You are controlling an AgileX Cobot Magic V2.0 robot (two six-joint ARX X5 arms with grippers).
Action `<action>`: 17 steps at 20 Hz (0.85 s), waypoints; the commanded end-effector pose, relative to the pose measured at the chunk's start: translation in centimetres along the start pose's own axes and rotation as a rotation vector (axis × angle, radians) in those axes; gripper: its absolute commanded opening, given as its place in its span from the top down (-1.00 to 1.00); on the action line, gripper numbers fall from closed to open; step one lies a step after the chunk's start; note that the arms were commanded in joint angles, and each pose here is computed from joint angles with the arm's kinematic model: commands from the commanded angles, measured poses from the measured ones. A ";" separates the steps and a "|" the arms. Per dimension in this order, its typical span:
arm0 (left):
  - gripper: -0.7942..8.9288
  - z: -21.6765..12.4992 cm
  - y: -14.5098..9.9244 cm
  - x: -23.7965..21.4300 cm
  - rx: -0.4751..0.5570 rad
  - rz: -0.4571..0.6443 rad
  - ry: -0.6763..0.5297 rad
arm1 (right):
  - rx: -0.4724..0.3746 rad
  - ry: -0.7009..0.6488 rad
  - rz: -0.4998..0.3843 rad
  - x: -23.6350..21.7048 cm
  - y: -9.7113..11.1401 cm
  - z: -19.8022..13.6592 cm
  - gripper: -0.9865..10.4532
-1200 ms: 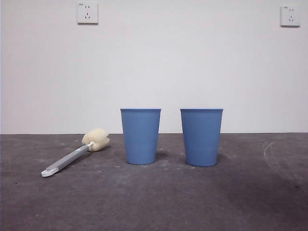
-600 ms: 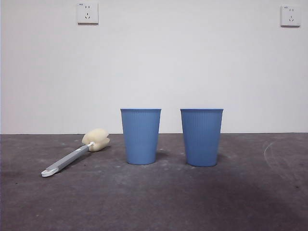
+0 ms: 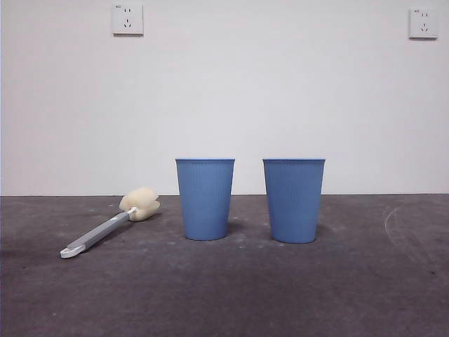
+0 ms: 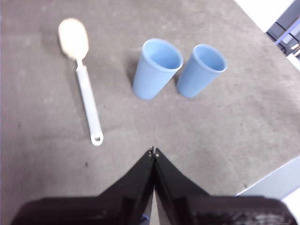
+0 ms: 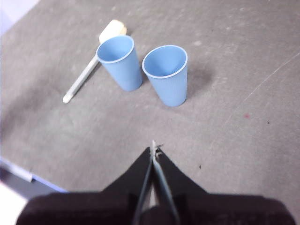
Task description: Pick up the cup brush,pick up the cup,insert the brush into the cup,clean the cup,put the cup brush back,put the cup back to the fixed position on the table
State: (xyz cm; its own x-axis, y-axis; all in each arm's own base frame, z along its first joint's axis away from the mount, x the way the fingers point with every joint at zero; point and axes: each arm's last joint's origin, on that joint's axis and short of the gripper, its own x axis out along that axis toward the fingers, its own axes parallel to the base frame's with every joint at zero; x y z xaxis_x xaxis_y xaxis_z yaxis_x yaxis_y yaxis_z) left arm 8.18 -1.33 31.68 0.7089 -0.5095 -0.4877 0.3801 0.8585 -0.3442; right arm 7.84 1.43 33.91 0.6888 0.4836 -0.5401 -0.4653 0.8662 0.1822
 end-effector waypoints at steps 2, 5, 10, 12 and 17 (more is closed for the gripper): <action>0.83 0.7 -0.4 -0.2 0.031 -0.021 0.012 | -0.020 0.042 0.014 0.1 -0.1 0.7 0.81; 0.34 1.2 -0.4 -0.1 0.012 -0.025 0.050 | -0.017 0.044 0.019 0.2 -0.2 1.0 0.42; -0.46 1.6 0.1 1.0 -0.017 -0.030 0.106 | 0.009 0.038 0.017 0.2 -0.2 1.0 -0.16; -0.46 1.9 0.4 1.8 -0.028 -0.036 0.138 | 0.009 0.039 0.018 0.2 -0.2 1.0 -0.16; -0.45 3.6 2.2 6.6 -0.021 0.013 0.228 | 0.015 0.044 0.018 0.4 -0.3 1.1 -0.16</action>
State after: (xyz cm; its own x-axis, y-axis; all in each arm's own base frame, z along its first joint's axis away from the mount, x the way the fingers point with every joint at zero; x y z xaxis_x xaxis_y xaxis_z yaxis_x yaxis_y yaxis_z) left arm 15.73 -2.54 30.72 0.5681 -0.4988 -0.6546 0.3512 0.8663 -0.3554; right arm 8.83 1.46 34.39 0.6538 0.4888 -0.5775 -0.4659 0.8615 0.2017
